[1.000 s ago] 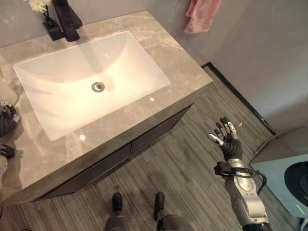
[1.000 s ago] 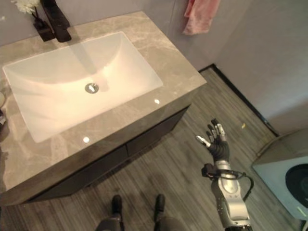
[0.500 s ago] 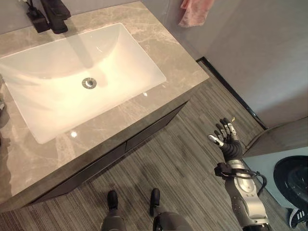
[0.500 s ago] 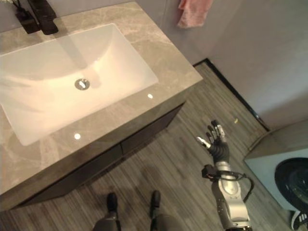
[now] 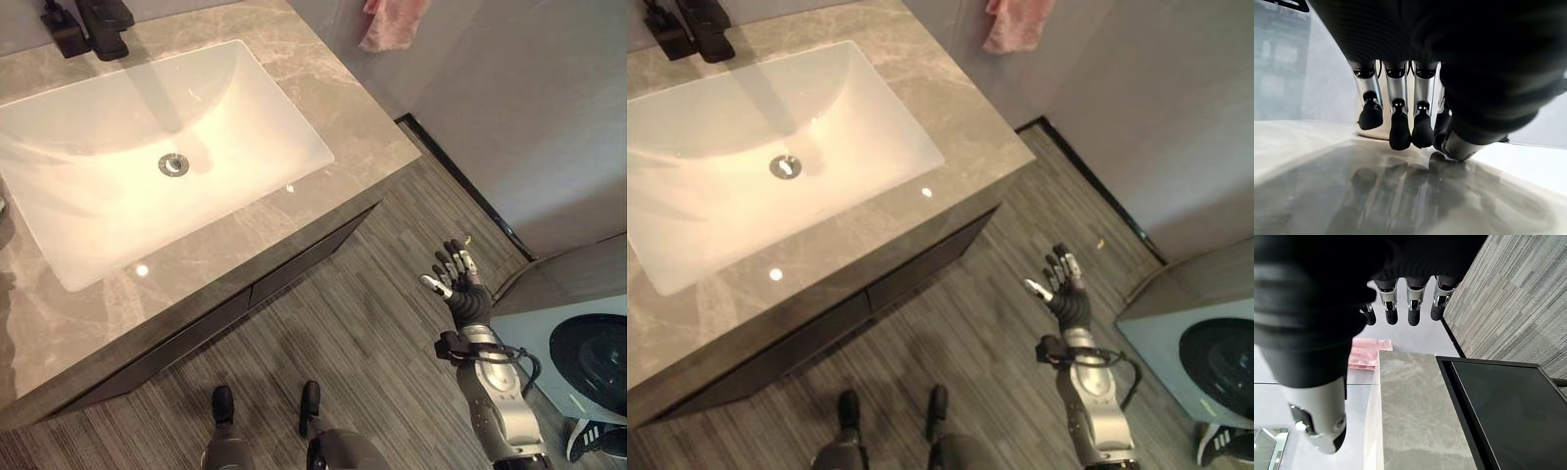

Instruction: Put brush and paste in cup on sink, flatten towel.

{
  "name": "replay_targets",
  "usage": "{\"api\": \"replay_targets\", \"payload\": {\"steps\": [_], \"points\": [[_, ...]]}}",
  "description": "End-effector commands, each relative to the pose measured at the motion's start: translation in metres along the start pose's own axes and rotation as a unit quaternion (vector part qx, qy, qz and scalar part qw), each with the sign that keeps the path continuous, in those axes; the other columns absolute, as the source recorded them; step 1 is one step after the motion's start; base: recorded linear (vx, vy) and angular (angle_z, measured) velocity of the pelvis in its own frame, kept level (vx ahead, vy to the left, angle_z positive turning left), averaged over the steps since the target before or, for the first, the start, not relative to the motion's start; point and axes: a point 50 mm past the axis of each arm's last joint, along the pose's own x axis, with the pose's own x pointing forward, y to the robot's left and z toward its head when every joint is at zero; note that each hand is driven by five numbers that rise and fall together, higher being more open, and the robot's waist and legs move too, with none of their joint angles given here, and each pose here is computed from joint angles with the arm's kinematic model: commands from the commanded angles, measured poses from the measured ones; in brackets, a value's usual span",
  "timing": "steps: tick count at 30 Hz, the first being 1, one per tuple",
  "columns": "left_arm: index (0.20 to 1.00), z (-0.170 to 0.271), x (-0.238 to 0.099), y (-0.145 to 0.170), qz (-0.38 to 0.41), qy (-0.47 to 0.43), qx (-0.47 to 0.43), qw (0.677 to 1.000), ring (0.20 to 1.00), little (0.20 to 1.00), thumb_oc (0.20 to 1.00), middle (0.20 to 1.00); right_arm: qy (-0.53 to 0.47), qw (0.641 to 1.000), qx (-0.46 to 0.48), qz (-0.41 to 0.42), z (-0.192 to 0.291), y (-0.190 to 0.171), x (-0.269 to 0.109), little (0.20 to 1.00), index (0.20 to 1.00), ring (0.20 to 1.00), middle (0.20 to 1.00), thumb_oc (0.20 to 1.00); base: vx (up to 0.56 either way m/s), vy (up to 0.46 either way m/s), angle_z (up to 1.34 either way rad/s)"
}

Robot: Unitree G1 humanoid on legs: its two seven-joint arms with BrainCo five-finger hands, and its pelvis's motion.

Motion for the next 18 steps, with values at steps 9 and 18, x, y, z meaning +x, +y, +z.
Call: {"api": "replay_targets", "payload": {"steps": [9,18], "points": [[0.200,0.026,-0.007,-0.022,-0.029,-0.051,-0.034,0.998,0.200,0.200,0.200,0.200,-0.093,0.995,0.014,0.030,0.035,0.014,0.015,1.000,1.000,1.000,1.000,1.000,-0.02,-0.038,0.03],[0.200,0.011,-0.026,-0.039,-0.046,-0.009,-0.059,0.997,0.200,0.200,0.200,0.200,-0.084,0.993,0.012,0.077,0.034,0.031,0.024,1.000,1.000,1.000,1.000,1.000,-0.05,-0.029,-0.33]]}}
